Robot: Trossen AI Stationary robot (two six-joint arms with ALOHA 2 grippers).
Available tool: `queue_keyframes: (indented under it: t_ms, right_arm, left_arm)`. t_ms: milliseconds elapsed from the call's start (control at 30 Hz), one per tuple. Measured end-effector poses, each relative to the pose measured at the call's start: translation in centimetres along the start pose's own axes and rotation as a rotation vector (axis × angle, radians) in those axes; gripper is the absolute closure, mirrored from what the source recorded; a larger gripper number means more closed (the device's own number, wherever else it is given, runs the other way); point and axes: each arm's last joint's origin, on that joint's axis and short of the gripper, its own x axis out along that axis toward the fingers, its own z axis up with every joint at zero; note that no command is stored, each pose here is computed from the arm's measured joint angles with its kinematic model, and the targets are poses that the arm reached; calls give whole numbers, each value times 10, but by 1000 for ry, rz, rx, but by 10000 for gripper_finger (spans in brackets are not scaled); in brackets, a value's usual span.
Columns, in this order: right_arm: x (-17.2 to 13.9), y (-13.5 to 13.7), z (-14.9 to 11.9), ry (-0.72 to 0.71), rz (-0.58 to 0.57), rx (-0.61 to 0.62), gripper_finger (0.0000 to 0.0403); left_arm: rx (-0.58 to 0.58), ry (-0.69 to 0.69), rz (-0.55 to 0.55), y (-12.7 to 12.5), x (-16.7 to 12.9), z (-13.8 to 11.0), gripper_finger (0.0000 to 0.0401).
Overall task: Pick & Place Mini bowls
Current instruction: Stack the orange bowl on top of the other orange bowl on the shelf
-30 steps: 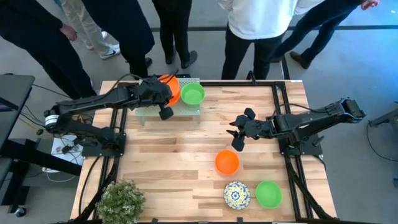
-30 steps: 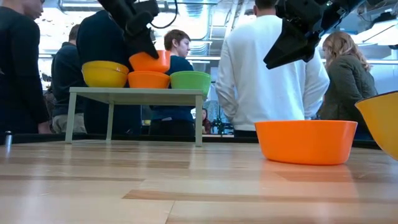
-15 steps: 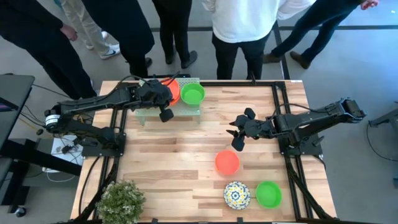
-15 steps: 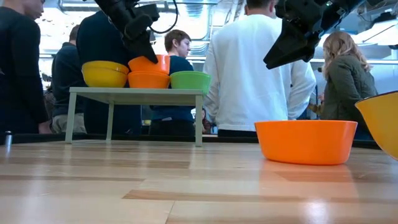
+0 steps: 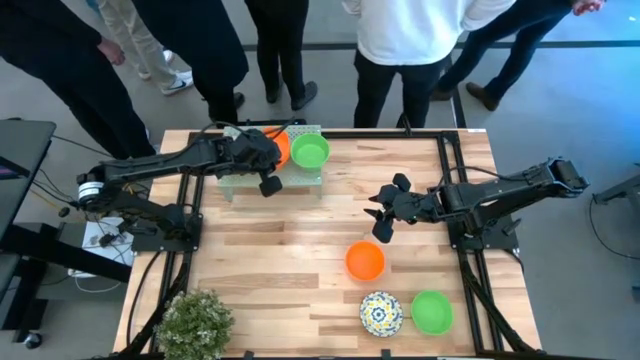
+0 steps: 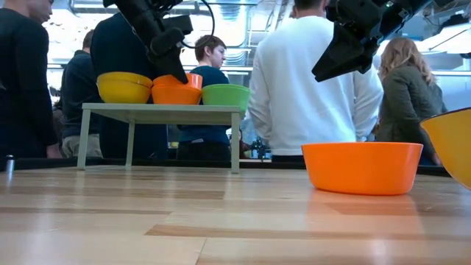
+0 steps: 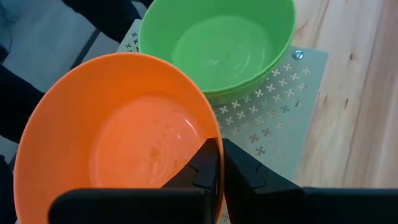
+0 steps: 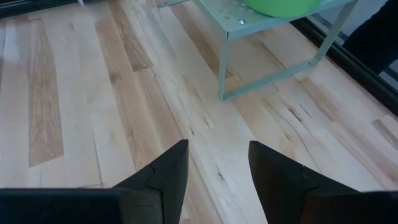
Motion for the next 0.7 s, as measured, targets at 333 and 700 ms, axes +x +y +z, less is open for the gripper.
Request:
queue_keyframes:
  t_ms: [333, 700]
  right_arm:
    - [0, 0, 0, 0, 0, 0, 239]
    - [0, 0, 0, 0, 0, 0, 241]
  left_arm:
    - [2, 9, 10, 1, 2, 0, 361]
    - [31, -43, 73, -5, -10, 4, 323]
